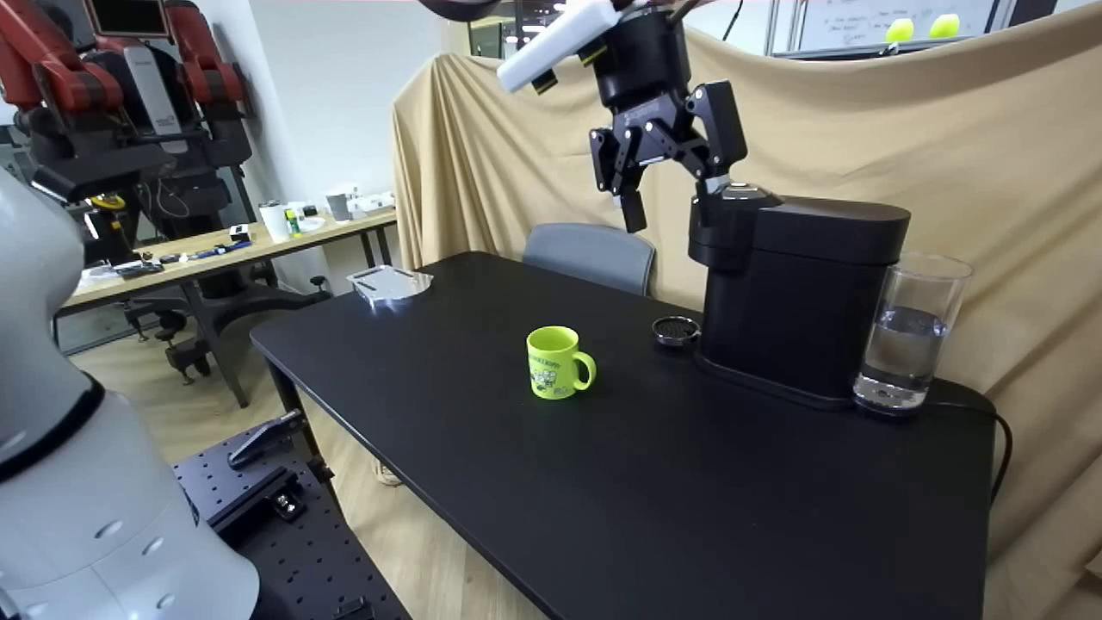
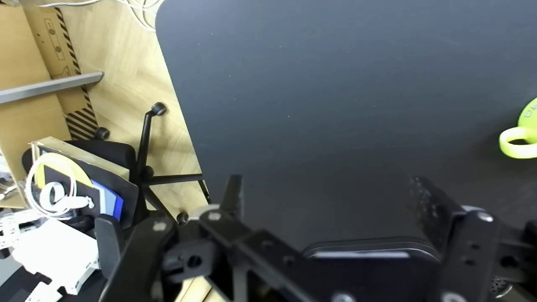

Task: Move the mug to the left

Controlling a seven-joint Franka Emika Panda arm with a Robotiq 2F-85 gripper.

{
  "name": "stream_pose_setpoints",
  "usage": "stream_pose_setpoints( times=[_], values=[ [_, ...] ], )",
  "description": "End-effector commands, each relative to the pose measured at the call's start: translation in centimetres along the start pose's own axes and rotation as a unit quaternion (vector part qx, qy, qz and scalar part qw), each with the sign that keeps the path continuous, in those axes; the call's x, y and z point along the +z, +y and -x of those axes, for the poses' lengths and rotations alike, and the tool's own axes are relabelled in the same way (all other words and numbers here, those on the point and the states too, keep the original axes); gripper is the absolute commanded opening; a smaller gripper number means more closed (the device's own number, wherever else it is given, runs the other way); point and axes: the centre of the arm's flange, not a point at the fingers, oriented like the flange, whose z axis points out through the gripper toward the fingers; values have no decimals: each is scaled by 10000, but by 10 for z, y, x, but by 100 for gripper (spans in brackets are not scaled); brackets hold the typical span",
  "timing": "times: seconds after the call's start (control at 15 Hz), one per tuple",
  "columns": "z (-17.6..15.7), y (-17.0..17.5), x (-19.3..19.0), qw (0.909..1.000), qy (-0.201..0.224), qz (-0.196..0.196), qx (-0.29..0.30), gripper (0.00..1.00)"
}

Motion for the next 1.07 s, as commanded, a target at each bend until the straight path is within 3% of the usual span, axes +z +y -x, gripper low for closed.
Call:
stream_pose_setpoints(
  times=[0.0,0.27,0.4,0.67,0.93,1.0],
  values=[
    [0,0,0,10000,0,0,0,100],
    [0,0,0,10000,0,0,0,100],
    [-11,-10,1,9995,40,-141,-274,100],
    [-37,-74,6,9901,127,-668,-1227,100],
    [-47,-164,16,9656,-23,-1392,-2195,100],
    [-28,-143,16,9757,82,-1175,-1847,100]
  ],
)
